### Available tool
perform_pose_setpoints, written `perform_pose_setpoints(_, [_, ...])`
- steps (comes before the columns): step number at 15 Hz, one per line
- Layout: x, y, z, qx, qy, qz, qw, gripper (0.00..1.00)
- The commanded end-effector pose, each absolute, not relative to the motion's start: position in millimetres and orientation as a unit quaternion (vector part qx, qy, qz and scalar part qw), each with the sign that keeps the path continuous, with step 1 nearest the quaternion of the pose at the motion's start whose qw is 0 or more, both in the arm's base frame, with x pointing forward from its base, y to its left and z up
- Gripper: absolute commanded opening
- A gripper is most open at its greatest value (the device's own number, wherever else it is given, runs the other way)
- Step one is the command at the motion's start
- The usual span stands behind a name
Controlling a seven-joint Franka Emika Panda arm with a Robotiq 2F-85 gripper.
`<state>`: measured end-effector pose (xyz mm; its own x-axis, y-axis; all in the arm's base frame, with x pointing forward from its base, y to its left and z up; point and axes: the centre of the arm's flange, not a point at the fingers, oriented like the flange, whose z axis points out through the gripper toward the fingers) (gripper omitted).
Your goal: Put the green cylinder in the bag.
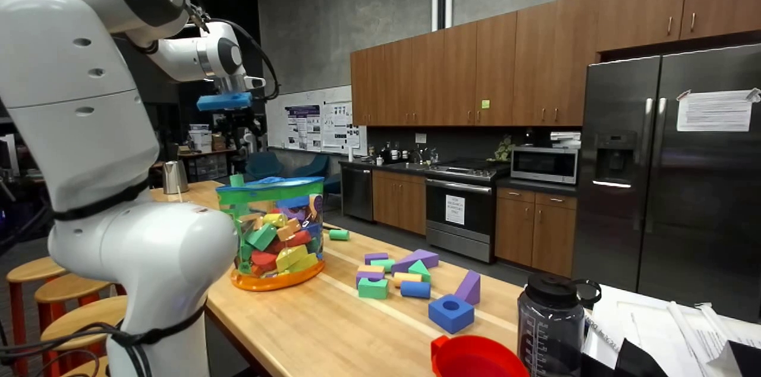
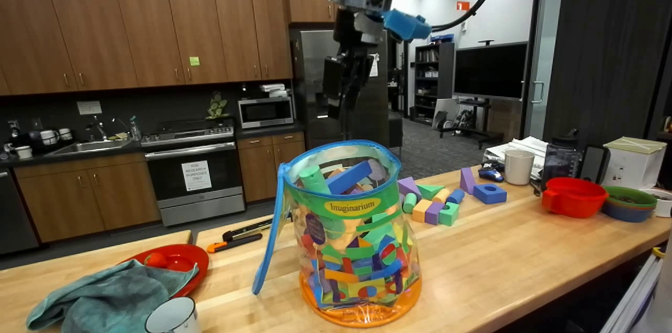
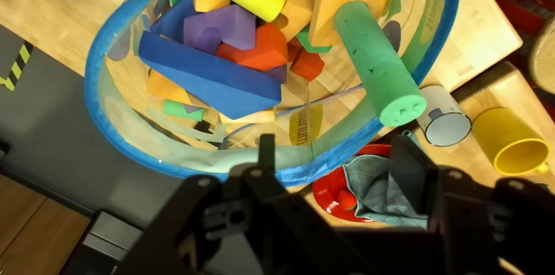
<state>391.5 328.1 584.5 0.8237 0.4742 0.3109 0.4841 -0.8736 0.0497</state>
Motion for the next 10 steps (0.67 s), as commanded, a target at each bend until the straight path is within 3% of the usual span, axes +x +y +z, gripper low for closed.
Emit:
perform_pose_setpoints(1, [403.8,318.0,588.0,-0.956,-0.238,-0.168,0.021,0.98])
perform_pose_setpoints(10, [470.0,218.8,620.2,-0.971,-0.131,-0.194,0.043,1.00])
